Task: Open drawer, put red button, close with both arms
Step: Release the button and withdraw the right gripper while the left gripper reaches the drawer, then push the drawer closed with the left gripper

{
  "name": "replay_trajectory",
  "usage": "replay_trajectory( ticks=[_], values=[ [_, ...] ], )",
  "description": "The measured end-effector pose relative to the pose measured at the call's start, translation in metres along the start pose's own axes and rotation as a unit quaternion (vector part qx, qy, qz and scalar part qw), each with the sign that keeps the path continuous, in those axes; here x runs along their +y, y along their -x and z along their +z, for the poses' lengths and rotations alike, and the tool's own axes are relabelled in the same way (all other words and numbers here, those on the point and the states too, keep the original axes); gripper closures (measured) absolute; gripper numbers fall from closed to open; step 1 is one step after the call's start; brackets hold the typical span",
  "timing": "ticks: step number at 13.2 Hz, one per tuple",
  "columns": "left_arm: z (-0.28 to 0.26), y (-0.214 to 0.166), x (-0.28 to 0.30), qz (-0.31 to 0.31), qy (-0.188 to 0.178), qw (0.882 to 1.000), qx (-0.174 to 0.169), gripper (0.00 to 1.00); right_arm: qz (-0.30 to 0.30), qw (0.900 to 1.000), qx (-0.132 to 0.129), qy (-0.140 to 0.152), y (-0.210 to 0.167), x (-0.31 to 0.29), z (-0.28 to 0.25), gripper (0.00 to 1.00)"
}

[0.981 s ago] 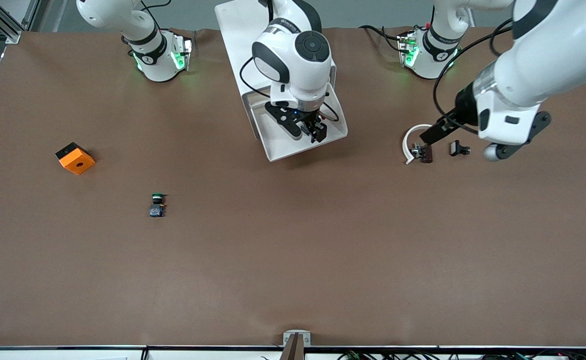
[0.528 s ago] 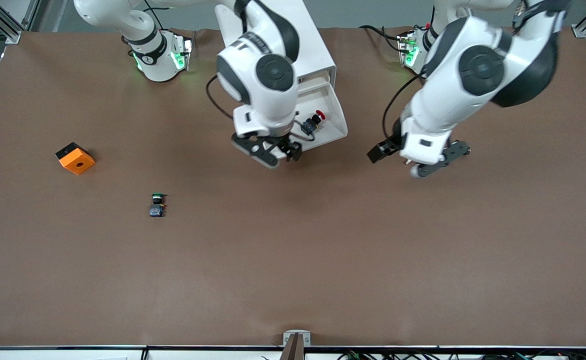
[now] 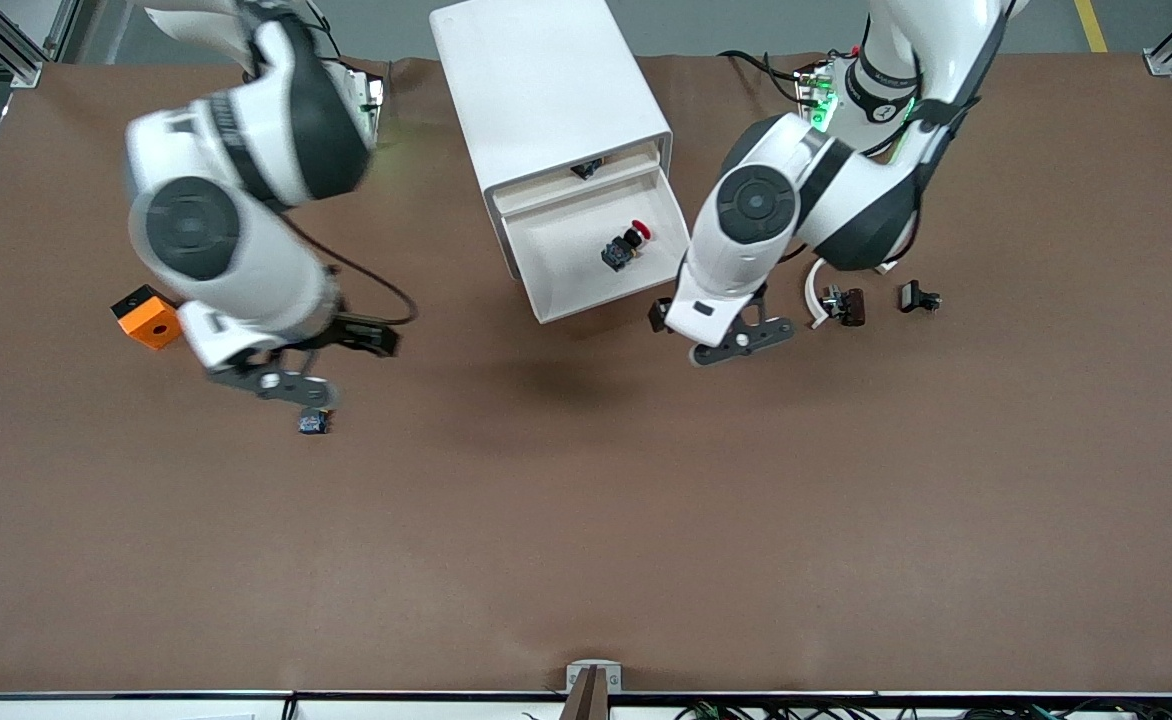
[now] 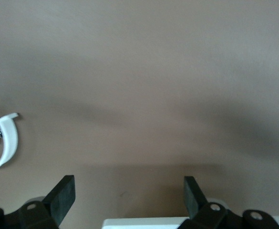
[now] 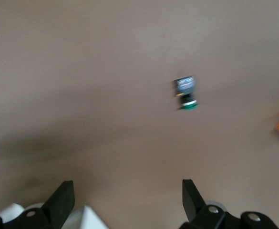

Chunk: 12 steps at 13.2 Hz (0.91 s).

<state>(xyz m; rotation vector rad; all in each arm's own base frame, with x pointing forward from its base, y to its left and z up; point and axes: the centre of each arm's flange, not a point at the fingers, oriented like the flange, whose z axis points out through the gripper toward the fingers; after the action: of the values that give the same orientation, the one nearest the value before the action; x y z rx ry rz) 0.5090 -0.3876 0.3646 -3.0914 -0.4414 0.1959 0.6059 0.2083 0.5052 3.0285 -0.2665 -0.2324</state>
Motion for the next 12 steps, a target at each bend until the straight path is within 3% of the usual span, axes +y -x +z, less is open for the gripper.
replay_trajectory(
  ticks=[7,12],
  values=[
    [0.045,0.023,0.026,0.032,-0.006,0.999,-0.004,0.0,-0.141,0.99,-0.01,-0.013,-0.053,0.214,-0.015,0.0],
    [0.089,0.016,0.032,0.034,0.008,0.999,0.0,0.0,-0.128,0.991,-0.012,-0.023,-0.061,0.279,-0.009,0.0]
  ],
)
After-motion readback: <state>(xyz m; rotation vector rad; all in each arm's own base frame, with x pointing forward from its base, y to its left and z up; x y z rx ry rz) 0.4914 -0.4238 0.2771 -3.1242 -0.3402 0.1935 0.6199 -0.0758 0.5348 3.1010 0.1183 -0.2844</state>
